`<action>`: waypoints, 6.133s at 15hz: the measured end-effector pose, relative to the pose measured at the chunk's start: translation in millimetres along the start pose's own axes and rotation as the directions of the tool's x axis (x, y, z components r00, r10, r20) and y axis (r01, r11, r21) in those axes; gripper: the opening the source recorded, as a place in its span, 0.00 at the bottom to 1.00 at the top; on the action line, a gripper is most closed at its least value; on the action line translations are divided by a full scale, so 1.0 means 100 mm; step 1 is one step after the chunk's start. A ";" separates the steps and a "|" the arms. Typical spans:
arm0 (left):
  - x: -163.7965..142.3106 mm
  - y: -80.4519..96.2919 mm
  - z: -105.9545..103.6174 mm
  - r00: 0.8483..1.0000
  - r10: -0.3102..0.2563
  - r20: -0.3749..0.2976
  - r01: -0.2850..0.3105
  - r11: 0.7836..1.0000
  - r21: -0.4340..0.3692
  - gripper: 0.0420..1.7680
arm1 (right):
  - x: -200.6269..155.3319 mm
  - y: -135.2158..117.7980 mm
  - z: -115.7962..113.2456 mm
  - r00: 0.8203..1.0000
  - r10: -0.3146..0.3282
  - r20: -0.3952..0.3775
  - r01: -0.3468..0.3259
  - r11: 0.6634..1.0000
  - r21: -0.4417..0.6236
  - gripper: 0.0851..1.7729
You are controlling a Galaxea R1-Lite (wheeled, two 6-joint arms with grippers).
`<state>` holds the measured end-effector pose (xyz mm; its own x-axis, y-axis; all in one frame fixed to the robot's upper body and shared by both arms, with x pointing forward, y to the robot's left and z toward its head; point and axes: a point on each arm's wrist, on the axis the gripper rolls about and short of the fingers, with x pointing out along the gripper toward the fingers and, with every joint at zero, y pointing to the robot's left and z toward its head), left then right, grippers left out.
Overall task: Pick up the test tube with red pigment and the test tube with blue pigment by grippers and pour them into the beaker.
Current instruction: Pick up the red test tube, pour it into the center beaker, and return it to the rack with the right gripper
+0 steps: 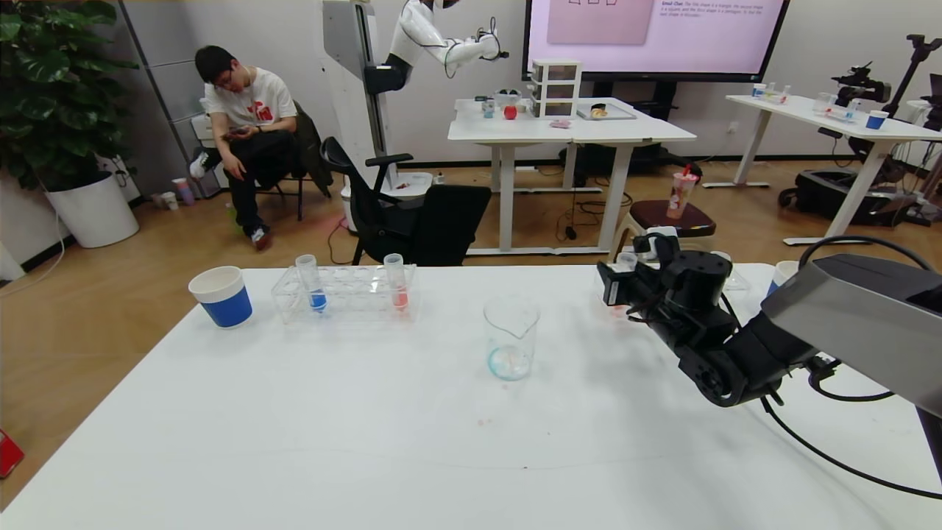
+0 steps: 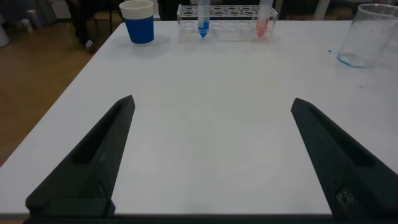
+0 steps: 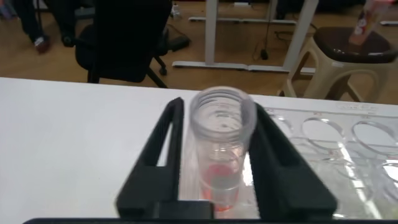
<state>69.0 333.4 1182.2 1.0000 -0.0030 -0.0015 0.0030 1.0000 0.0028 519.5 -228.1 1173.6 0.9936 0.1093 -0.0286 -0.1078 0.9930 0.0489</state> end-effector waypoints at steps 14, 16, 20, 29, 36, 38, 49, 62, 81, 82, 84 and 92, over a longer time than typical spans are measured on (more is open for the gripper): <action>0.00 0.00 0.00 1.000 0.000 0.000 0.000 1.000 0.000 0.99 | -0.08 0.02 0.56 0.996 0.004 0.084 -0.004 1.000 0.000 0.26; 0.00 0.00 0.00 1.000 -0.001 0.000 0.001 1.000 0.000 0.99 | -0.10 0.03 0.72 0.996 0.011 0.092 -0.011 1.000 0.001 0.26; 0.00 0.00 0.00 1.000 0.000 0.000 0.000 1.000 0.000 0.99 | -0.11 0.08 0.91 0.991 0.110 0.070 -0.109 0.994 -0.018 0.26; 0.00 0.00 0.00 1.000 0.000 0.000 0.000 1.000 0.000 0.99 | -0.15 0.30 0.91 0.726 0.636 0.263 -0.399 0.700 -0.592 0.26; 0.00 0.00 0.00 1.000 0.000 0.000 0.000 1.000 0.000 0.99 | -0.16 0.47 0.55 0.615 0.767 0.183 -0.415 0.512 -0.752 0.26; 0.00 0.00 0.00 1.000 0.000 0.000 0.000 1.000 0.000 0.99 | -0.17 0.48 0.51 0.579 0.800 0.158 -0.398 0.446 -0.802 0.26; 0.00 0.00 0.00 1.000 0.000 0.000 0.000 1.000 0.000 0.99 | 0.05 0.57 0.60 0.425 0.899 0.105 -0.120 0.171 -0.978 0.26; 0.00 0.00 0.00 1.000 0.000 0.000 0.000 1.000 0.001 0.99 | 0.24 0.56 0.36 0.355 0.932 0.076 0.108 0.040 -0.993 0.26; 0.00 0.00 0.00 1.000 0.000 0.000 0.000 1.000 0.000 0.99 | 0.11 0.64 0.52 0.377 0.921 0.102 0.155 0.046 -0.987 0.26; 0.00 0.00 0.00 1.000 0.000 0.000 0.000 1.000 0.000 0.99 | 0.09 0.62 0.63 0.401 0.907 0.128 0.090 0.100 -0.991 0.26; 0.00 0.00 0.00 1.000 0.000 0.000 0.000 1.000 0.000 0.99 | 0.00 0.59 0.92 0.469 0.856 0.217 -0.020 0.256 -0.966 0.26; 0.00 0.00 0.00 1.000 0.000 0.000 0.000 1.000 0.000 0.99 | -0.34 0.20 1.52 0.875 0.299 0.381 -0.184 0.932 -0.311 0.26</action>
<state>69.0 333.4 1182.1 1.0000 -0.0034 -0.0019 0.0034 1.0000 0.0028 488.9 -219.2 1327.5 0.8497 0.3755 0.3701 -0.2934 0.9200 -0.2596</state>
